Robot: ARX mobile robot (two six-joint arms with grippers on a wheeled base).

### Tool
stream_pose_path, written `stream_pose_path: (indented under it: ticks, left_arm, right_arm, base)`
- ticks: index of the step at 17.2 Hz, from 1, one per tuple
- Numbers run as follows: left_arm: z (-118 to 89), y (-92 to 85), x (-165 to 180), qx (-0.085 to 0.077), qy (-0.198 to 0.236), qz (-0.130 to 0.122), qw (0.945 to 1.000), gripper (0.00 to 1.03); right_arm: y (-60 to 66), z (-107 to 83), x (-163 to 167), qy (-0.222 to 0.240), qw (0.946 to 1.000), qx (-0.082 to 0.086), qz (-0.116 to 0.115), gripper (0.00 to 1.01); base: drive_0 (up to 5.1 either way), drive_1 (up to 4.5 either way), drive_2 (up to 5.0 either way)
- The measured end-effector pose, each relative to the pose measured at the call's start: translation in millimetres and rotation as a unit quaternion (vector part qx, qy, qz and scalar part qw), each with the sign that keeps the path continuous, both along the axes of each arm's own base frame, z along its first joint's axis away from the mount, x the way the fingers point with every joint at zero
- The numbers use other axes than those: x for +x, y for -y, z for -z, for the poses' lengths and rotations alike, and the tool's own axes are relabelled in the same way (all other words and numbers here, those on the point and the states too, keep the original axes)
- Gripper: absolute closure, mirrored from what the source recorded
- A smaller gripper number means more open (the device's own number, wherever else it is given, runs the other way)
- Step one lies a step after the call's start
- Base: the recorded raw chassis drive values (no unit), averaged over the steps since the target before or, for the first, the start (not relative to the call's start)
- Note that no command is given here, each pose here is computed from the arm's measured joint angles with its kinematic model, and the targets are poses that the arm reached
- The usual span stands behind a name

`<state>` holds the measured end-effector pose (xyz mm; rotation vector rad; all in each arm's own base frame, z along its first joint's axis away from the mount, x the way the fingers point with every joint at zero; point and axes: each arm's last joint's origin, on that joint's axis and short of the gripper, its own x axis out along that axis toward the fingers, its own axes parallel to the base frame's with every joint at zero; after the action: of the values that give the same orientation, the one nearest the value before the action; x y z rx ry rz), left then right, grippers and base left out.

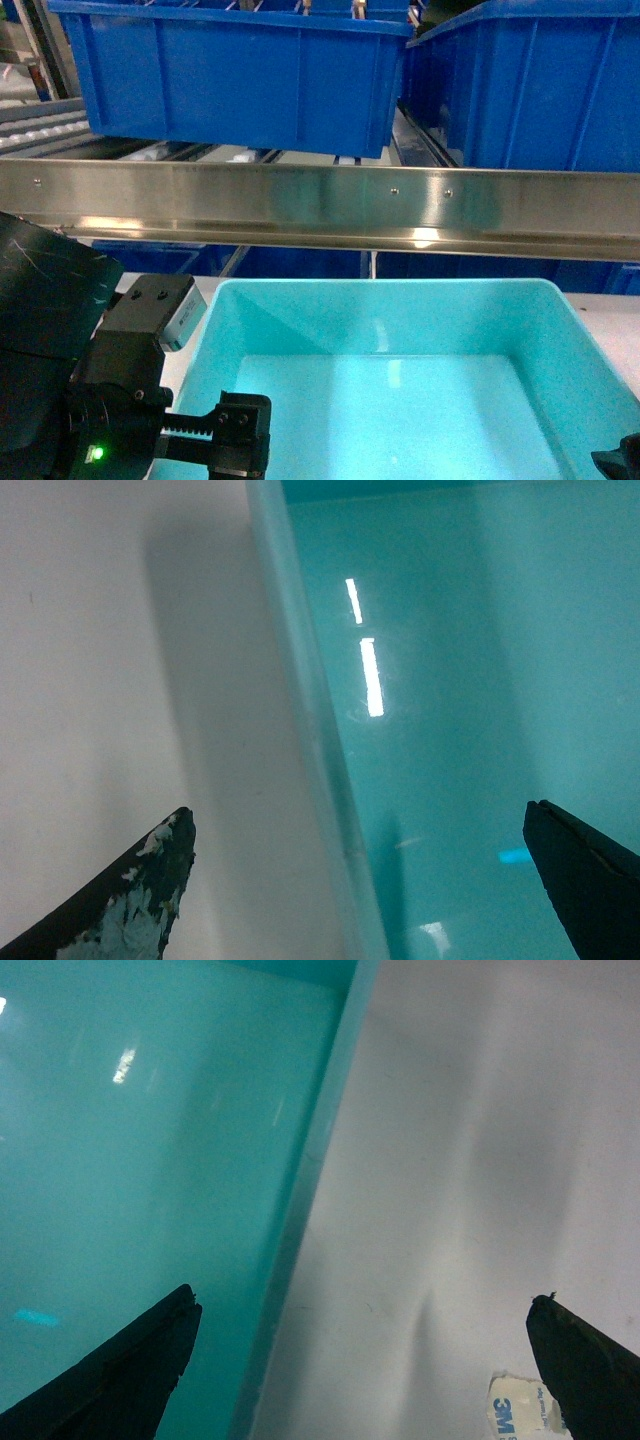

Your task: Organize blue bins on left shelf correctly

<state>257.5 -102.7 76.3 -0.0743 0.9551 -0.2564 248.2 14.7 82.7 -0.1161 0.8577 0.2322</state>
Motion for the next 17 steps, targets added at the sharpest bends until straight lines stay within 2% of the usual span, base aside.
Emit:
stream_pose_path:
  ticks: [3,4,5,7,8,10,11,12,13,17]
  left_arm:
    - [4.3,2.8,-2.3,0.009,-0.009,-0.003,0.9999,0.05]
    - [4.9,4.6,-3.9,0.017,-0.011,-0.003,0.9998,0.14]
    - [5.5,6.3,-5.4,0.02,-0.015,-0.001,0.9997,0.28]
    - [6.1,8.0,-6.7,0.028,-0.01,-0.005,0.9995,0.5]
    - [6.7,8.5,-8.0,0.031,-0.009,-0.006,0.9995,0.57]
    - [7.2,10.0,-9.7,0.024,-0.004,-0.004,0.9997,0.79]
    - [7.3,11.5,-10.8,0.015,0.0,-0.009,0.9998,0.9]
    - [7.1,10.6,-12.6,0.003,0.001,-0.032,0.9995,0.96]
    - [6.4,9.7,-14.0,-0.001,0.0,-0.041,0.9991,0.97]
    - [-9.1,4.7,-21.8,-0.012,0.032,-0.047,0.9983,0.97]
  right_arm:
    - [2.8,5.5,-0.3,-0.005,1.0,-0.002,0.003,0.03]
    - [3.8,7.3,-1.6,-0.005,1.0,-0.003,0.005,0.11]
    - [4.9,9.5,-4.9,-0.008,0.9999,-0.003,0.005,0.26]
    - [4.9,11.2,-7.3,-0.008,1.0,-0.002,0.002,0.48]
    - [5.5,11.7,-7.7,-0.007,1.0,-0.001,0.003,0.55]
    - [5.5,14.1,-11.3,-0.007,0.9999,0.009,-0.004,0.77]
    - [4.8,14.8,-13.6,-0.009,0.9997,0.024,-0.004,0.89]
    - [4.6,14.6,-15.9,-0.011,0.9991,0.041,0.009,0.93]
    - [4.5,14.5,-18.4,-0.014,0.9984,0.051,0.021,0.94]
    - [4.5,1.7,-26.9,0.008,0.9972,0.065,0.036,0.94]
  base:
    - [0.0,0.0,0.0]
    - [0.0,0.0,0.0]
    - [0.0,0.0,0.0]
    - [0.0,0.0,0.0]
    - [0.0,0.0,0.0]
    - [0.0,0.0,0.0]
    - [0.0,0.0,0.0]
    - [0.0,0.0,0.0]
    - [0.0,0.0,0.0]
    - [0.0,0.0,0.0]
